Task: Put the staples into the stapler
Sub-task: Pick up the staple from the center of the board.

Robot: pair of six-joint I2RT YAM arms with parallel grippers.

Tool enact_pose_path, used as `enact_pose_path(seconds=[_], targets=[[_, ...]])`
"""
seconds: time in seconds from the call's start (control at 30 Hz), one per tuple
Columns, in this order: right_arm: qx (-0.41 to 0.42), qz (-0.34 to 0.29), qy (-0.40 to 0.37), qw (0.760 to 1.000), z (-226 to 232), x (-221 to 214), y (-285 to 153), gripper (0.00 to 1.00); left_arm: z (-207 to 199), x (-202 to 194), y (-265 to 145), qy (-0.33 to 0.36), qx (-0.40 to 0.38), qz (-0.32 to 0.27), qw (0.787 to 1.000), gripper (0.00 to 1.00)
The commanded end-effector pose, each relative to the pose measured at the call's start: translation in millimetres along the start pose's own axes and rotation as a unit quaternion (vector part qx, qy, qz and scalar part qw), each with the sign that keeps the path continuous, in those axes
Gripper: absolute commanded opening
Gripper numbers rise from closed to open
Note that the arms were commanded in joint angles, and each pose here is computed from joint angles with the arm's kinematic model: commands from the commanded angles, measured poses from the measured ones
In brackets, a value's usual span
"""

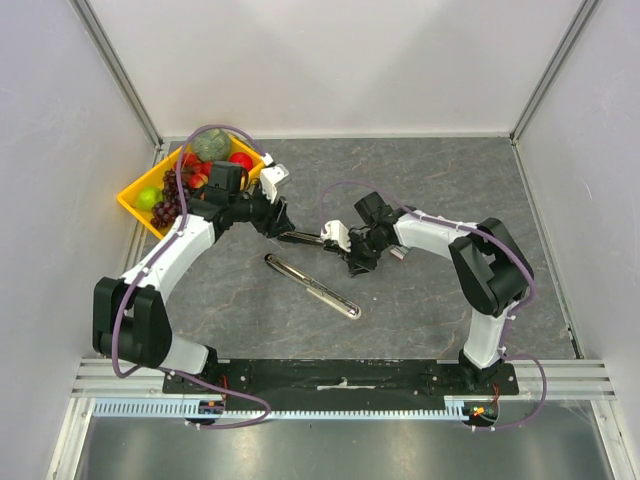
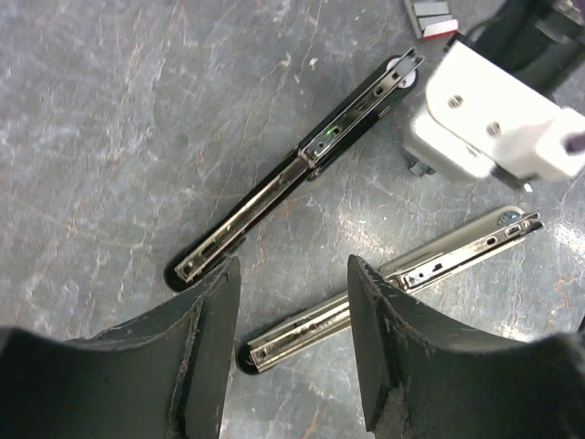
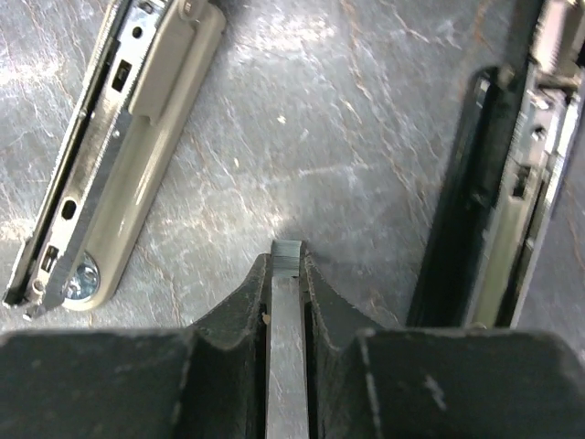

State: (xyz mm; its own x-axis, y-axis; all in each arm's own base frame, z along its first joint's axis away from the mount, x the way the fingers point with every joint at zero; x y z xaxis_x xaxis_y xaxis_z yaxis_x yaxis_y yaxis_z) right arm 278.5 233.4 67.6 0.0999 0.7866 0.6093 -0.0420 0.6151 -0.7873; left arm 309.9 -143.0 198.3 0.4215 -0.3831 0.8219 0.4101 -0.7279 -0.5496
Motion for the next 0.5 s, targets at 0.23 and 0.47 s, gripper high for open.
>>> enact_pose_path(seconds=[0.23, 0.47], targets=[[0.068, -0.089, 0.050, 0.992, -7.1, 23.2, -46.1, 0.15, -12.1, 29.9, 17.4, 0.197, -0.119, -0.088, 0.969, 0.57], [0.151, -0.170, 0.095, 0.969, 0.1, 30.9, -79.4, 0.15, -35.7, 25.6, 46.0, 0.322, -0.139, -0.071, 0.934, 0.59]])
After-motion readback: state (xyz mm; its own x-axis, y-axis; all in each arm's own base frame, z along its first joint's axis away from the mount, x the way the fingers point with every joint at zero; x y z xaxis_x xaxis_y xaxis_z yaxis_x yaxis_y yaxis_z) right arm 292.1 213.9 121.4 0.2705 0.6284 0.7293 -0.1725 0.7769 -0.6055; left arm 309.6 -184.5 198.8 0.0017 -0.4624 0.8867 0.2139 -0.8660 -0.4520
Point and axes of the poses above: each gripper's point midway between its finger pads, its own y axis out along the fingers, its own z axis along the line the jaws close on, x = y × z, the point moved 6 cm from there along -y, back along the fingers, and after that the axes turned 1 degree about -y, right-handed, at the moved point
